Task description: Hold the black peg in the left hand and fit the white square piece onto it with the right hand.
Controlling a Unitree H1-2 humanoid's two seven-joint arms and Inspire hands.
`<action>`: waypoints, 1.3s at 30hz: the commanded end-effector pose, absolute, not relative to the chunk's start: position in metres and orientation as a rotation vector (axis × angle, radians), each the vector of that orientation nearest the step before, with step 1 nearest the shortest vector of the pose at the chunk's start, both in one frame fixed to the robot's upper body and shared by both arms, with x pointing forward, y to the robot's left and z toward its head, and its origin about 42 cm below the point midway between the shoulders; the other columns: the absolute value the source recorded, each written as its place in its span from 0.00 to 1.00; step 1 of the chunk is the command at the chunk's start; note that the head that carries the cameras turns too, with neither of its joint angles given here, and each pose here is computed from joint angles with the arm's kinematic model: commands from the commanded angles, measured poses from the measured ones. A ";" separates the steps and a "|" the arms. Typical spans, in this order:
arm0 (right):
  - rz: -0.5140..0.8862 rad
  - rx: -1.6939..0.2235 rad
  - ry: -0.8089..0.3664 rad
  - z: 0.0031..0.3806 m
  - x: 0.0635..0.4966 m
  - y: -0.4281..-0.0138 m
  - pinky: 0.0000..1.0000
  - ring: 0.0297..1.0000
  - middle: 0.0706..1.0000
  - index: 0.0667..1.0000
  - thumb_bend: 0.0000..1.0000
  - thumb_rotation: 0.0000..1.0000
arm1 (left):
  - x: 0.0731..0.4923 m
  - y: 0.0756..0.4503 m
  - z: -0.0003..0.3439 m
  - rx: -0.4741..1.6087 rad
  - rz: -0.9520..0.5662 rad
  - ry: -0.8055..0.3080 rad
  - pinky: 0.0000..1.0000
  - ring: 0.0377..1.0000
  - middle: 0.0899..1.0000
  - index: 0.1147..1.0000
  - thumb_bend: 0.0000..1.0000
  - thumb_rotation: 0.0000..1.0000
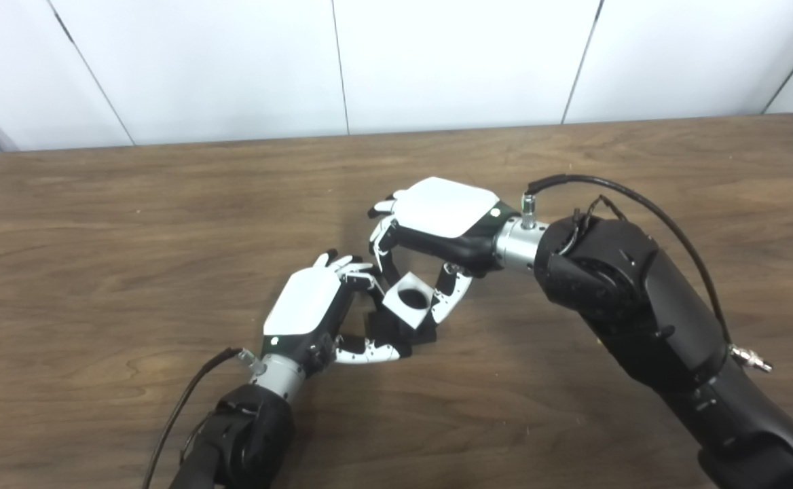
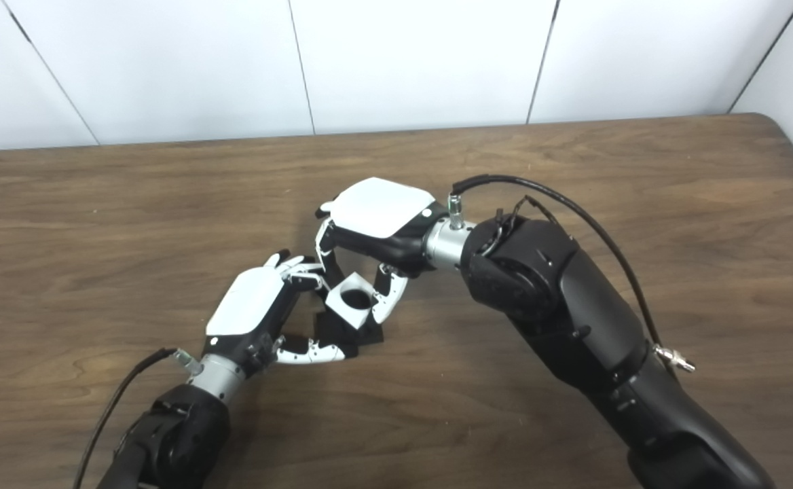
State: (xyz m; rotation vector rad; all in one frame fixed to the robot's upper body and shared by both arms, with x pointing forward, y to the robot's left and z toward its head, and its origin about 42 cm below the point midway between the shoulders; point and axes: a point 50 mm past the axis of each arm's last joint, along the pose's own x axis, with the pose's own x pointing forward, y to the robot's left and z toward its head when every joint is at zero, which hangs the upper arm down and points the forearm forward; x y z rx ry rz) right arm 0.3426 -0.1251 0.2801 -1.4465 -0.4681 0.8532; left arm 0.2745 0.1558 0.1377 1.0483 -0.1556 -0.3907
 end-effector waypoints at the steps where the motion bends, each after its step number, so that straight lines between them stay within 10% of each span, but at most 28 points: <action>1: 0.796 -1.436 -0.534 0.296 0.346 -0.123 0.94 0.93 0.75 0.45 0.52 0.14 | 0.265 0.158 0.120 1.076 -0.480 -0.069 1.00 0.90 0.78 0.42 0.52 0.05; 30: 0.804 -1.424 -0.504 0.287 0.345 -0.119 0.94 0.93 0.77 0.45 0.52 0.15 | 0.265 0.160 0.122 1.071 -0.478 -0.068 1.00 0.91 0.78 0.42 0.52 0.05; 31: 0.803 -1.428 -0.499 0.287 0.345 -0.119 0.94 0.93 0.77 0.53 0.77 0.22 | 0.265 0.160 0.122 1.072 -0.478 -0.069 1.00 0.91 0.78 0.42 0.52 0.05; 33: 0.803 -1.435 -0.487 0.288 0.345 -0.121 0.94 0.94 0.79 0.58 0.92 0.29 | 0.265 0.159 0.121 1.072 -0.479 -0.067 1.00 0.91 0.78 0.42 0.52 0.05; 39: 0.803 -1.435 -0.463 0.290 0.344 -0.123 0.96 0.95 0.82 0.63 1.00 0.34 | 0.264 0.159 0.122 1.071 -0.480 -0.063 1.00 0.91 0.78 0.42 0.52 0.05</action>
